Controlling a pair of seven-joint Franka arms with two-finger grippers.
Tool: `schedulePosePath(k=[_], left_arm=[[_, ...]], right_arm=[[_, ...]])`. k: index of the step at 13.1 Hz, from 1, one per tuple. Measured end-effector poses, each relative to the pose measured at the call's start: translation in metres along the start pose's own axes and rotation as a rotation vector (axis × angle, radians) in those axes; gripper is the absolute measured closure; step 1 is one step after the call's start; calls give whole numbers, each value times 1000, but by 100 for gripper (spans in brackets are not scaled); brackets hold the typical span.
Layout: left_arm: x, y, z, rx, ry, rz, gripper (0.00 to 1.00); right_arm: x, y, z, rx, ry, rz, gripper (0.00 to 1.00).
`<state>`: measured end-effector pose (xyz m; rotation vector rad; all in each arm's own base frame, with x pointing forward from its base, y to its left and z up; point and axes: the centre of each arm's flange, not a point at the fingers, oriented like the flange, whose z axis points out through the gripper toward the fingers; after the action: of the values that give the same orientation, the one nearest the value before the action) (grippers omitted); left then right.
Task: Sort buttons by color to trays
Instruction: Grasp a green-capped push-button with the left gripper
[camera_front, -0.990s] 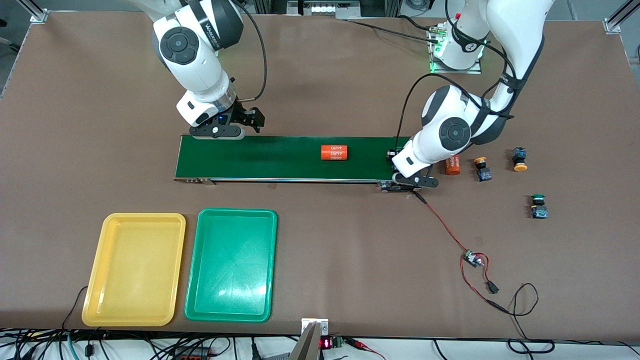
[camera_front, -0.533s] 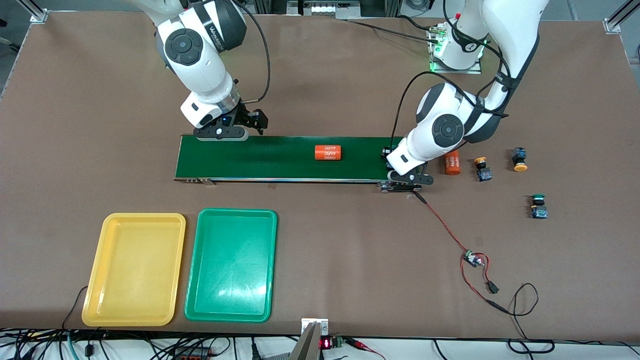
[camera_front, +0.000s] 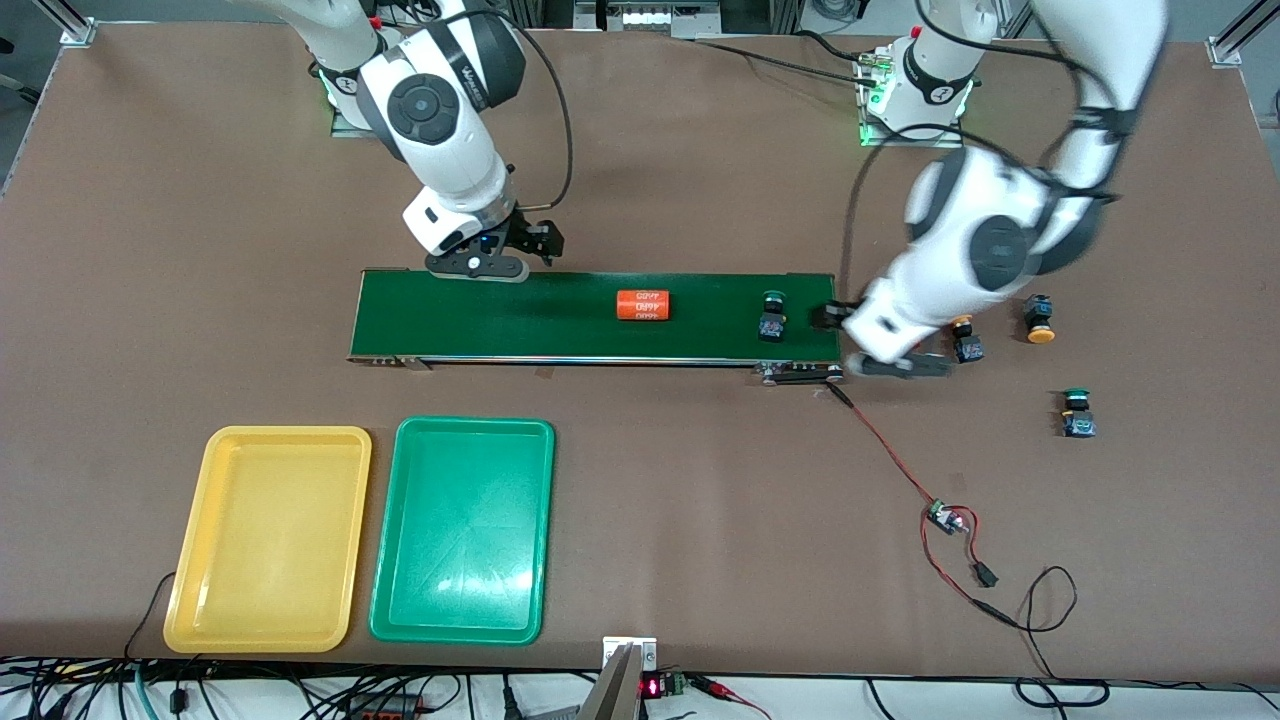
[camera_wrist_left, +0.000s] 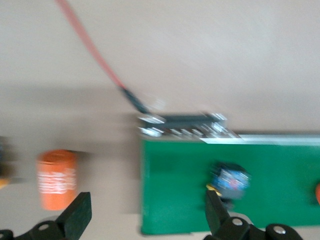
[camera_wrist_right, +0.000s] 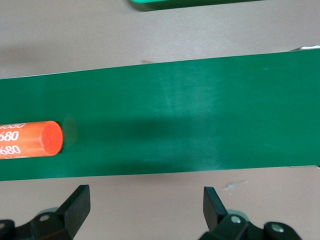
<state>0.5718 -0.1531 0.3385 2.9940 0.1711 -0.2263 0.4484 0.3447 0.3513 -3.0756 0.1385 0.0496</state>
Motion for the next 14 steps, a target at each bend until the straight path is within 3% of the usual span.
schedulePosePath(k=[3,10,14], left_arm=[[39,-101,-7,23,31,-128,0],[66,-226,23,233,21,-162,0],[88,-291,24,219,52,-60,0]], right_arm=[[4,-5,6,21,28,-5,0],[8,-5,6,10,62,-46,0],[16,0,-2,16,75,-40,0]])
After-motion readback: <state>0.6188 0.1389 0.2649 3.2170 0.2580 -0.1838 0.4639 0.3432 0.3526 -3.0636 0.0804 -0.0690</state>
